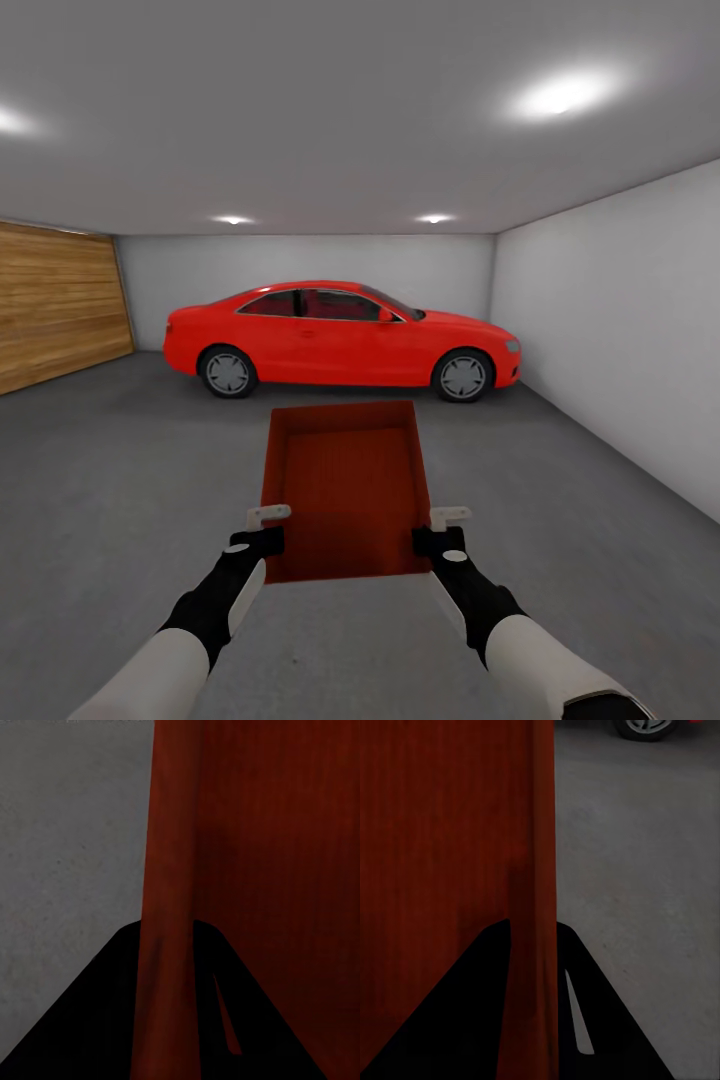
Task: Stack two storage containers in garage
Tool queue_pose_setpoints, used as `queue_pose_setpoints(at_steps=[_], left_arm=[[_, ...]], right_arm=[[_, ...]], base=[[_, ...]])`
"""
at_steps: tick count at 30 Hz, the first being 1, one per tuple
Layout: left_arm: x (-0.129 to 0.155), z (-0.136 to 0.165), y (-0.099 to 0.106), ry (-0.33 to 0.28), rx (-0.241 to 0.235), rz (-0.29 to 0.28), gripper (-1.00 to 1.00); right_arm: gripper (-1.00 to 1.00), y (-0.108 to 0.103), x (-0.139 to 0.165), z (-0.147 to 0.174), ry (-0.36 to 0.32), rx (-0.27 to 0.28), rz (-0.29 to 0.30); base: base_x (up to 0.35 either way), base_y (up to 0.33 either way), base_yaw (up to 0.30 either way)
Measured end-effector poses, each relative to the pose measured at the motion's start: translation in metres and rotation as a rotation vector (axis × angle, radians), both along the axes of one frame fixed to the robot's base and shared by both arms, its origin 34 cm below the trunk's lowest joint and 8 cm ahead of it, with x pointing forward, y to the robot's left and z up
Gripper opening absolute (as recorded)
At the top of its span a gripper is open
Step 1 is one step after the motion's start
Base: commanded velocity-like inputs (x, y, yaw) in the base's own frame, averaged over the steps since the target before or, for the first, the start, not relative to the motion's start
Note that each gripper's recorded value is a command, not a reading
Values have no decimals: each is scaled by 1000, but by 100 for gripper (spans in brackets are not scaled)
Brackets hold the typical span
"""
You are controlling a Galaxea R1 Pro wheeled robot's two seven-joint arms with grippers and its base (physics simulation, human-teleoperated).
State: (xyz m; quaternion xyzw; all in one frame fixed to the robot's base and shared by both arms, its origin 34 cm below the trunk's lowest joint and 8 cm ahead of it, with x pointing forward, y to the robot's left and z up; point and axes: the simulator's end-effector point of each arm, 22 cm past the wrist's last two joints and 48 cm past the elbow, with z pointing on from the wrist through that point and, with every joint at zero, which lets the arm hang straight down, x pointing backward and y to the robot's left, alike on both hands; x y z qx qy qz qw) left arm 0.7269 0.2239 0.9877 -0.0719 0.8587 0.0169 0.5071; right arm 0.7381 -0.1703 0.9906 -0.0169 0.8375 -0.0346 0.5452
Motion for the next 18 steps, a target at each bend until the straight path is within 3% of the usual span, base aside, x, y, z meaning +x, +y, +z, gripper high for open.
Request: queue_pose_setpoints(at_steps=[18], left_arm=[[0, 0, 0, 0, 0, 0, -100]], right_arm=[[-100, 0, 0, 0, 0, 0, 0]], base=[[321, 0, 0]])
